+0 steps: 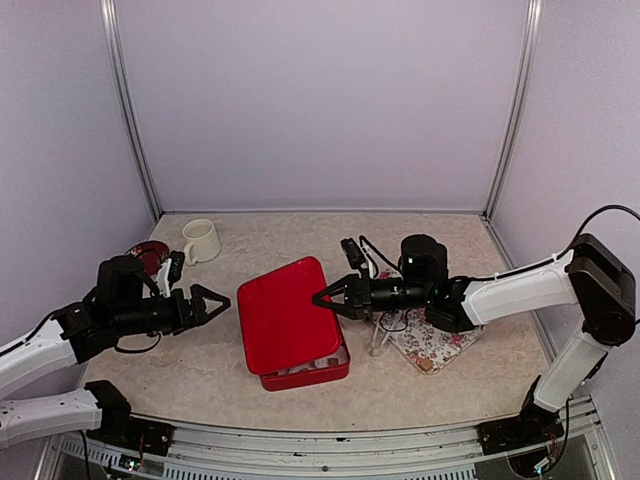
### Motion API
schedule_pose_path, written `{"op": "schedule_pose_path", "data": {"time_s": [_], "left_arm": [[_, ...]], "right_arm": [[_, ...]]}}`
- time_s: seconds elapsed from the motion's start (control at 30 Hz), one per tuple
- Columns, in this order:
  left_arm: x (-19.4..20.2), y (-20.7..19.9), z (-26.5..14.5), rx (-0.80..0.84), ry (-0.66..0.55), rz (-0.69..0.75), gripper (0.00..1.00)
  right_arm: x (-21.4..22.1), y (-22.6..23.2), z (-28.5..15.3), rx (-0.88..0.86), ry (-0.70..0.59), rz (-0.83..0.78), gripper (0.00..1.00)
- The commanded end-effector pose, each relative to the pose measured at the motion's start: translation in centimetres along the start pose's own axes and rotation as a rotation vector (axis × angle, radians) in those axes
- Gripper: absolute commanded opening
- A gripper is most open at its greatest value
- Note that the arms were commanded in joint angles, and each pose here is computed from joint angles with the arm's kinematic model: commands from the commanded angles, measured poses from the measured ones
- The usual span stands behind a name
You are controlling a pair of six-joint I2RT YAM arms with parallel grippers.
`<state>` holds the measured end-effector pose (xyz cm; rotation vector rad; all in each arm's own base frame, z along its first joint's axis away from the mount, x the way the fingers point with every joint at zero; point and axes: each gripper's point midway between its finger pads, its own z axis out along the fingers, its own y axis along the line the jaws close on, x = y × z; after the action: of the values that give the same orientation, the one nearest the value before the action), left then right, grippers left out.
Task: Pack the chocolate
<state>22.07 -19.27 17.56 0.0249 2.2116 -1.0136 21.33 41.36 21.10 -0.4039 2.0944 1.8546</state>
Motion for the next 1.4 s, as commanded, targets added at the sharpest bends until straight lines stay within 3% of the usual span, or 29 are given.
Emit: {"op": "schedule_pose_path", "data": {"time_s": [0.0,0.37,1.03,1.27,1.37], "left_arm": [[0.8,0.6,0.8,0.026,0.003,-0.057,0.96],[4.5,2.4,3.6,0.004,0.095,-0.074,0.9],[7.3,0.4,8.6,0.069,0.222,-0.057,0.54],[7.0,0.4,9.3,0.062,0.226,-0.056,0.41],[7.2,0.5,9.7,0.055,0.236,-0.062,0.37]], "right_arm": [[-0.9,0.9,0.6,-0.073,-0.022,-0.002,0.0],[-0.6,-2.6,1.0,-0.033,0.031,0.065,0.0],[-1.6,-6.4,-0.2,0.035,0.035,0.081,0.01],[-2.5,-8.0,-0.9,0.084,0.019,0.08,0.21],[-3.2,-8.7,-1.3,0.13,0.01,0.066,0.37]]}}
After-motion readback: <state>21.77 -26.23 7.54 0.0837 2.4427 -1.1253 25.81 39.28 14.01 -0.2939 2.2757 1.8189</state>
